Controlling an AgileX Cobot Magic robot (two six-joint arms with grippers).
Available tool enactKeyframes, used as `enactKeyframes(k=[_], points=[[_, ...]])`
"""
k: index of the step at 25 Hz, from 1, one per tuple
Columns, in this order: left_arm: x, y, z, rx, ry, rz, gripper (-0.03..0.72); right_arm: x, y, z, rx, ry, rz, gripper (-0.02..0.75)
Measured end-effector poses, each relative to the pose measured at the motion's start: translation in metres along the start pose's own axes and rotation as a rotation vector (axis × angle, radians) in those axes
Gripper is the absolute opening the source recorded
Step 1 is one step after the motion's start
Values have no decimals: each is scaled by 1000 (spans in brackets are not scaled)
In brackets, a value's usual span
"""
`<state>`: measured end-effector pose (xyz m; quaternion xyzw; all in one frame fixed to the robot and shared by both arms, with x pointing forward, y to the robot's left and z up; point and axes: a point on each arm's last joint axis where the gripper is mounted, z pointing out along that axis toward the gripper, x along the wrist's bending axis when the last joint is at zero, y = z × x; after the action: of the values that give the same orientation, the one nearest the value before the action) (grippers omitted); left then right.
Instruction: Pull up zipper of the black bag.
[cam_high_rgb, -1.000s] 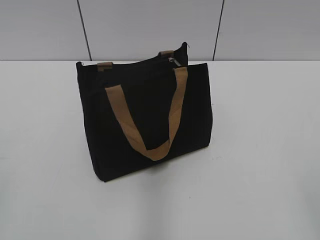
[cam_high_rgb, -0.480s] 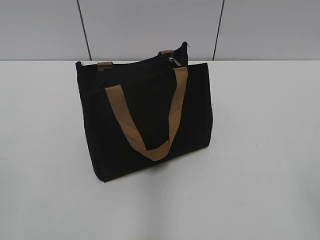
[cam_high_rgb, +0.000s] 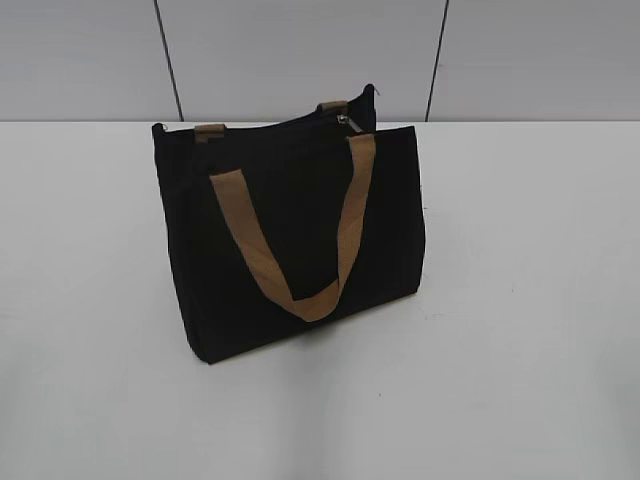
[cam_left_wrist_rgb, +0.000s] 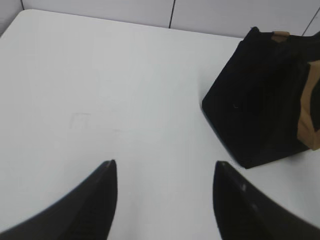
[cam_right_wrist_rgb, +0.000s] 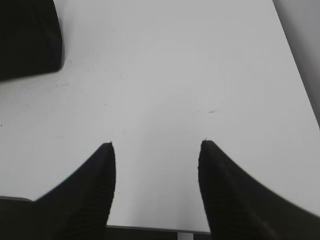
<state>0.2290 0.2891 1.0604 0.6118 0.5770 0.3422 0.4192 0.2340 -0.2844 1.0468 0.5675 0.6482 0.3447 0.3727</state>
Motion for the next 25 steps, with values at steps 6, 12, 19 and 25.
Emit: enactKeyframes(k=[6, 12, 19, 25], points=[[5, 0, 0, 3, 50, 28, 455, 0, 0, 0, 0, 0, 4, 418], [6, 0, 0, 5, 41, 48, 454, 0, 0, 0, 0, 1, 31, 418], [7, 0, -1, 7, 16, 72, 440, 0, 0, -1, -3, 37, 14, 418], [7, 0, -1, 7, 16, 74, 435, 0, 0, -1, -4, 47, 10, 418]])
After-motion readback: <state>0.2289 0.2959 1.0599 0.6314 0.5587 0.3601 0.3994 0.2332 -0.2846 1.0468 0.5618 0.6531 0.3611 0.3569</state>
